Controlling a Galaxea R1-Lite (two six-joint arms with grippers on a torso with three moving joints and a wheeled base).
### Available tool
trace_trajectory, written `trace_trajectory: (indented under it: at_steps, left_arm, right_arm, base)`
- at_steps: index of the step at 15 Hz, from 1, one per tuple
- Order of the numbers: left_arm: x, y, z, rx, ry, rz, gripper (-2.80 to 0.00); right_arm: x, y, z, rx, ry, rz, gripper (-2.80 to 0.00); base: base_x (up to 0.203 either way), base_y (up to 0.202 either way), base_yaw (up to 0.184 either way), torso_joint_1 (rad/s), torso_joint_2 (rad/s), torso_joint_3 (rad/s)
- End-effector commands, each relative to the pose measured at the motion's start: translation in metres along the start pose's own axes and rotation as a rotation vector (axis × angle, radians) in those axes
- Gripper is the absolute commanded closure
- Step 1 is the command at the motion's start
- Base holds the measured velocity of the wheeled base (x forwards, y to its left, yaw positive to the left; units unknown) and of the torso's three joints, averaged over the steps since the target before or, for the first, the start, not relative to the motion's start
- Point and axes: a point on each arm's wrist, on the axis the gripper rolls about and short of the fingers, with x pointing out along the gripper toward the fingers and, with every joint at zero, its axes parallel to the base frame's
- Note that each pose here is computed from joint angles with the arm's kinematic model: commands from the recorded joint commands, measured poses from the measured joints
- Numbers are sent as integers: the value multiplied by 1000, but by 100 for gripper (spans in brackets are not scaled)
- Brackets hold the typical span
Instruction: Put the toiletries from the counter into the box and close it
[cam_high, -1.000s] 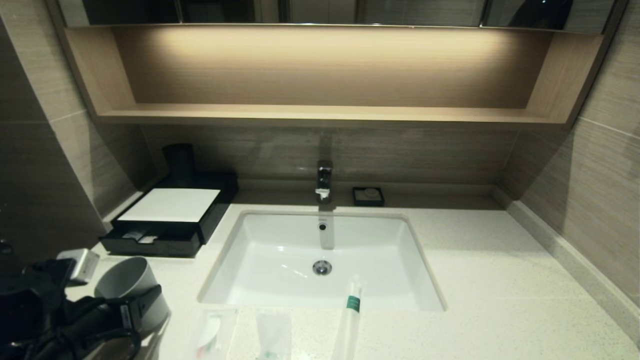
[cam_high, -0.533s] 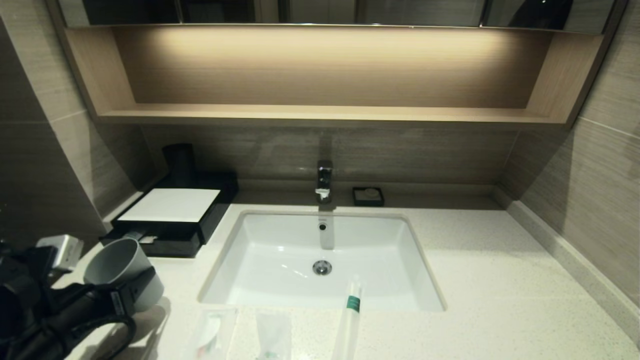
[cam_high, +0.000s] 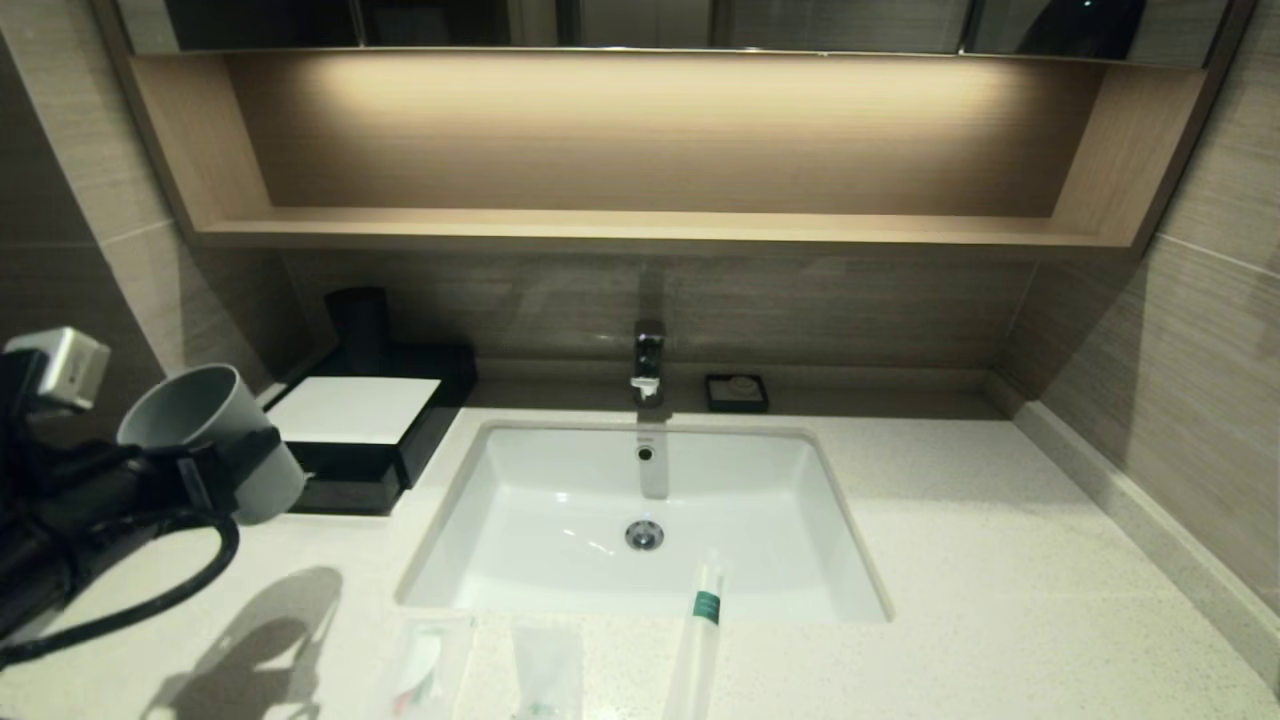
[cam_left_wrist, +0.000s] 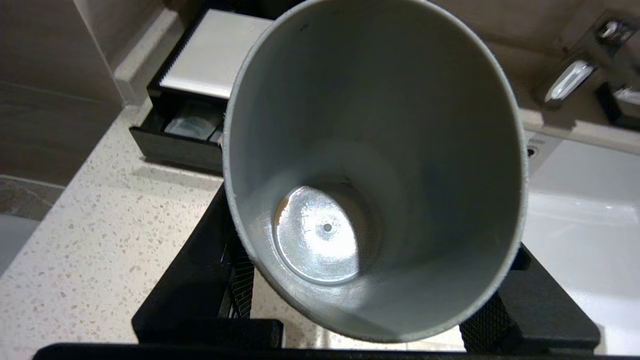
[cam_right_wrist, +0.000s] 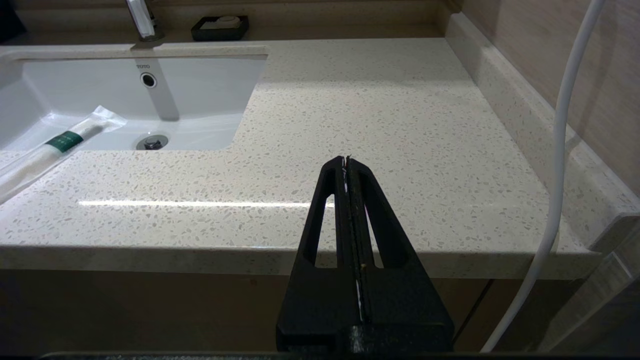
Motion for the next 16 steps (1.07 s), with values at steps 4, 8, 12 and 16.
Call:
trace_trajectory:
  at_steps: [4, 8, 12, 16]
  left_arm:
    - [-3, -8, 57, -1, -41, 2, 0]
    - [35, -11, 80, 12, -6, 15, 0]
    - [79, -13, 93, 41, 31, 26, 0]
    - [129, -14, 93, 52, 126, 36, 0]
  right_arm:
    - [0, 0, 0, 0, 1, 0, 0]
    - [0, 0, 0, 0, 1, 0, 0]
    - [0, 0, 0, 0, 0, 0, 0]
    - [0, 0, 0, 0, 0, 0, 0]
  base:
    - [0, 0, 0, 0, 0, 0]
    - [0, 0, 0, 0, 0, 0]
    - [0, 0, 0, 0, 0, 0]
    - [0, 0, 0, 0, 0, 0]
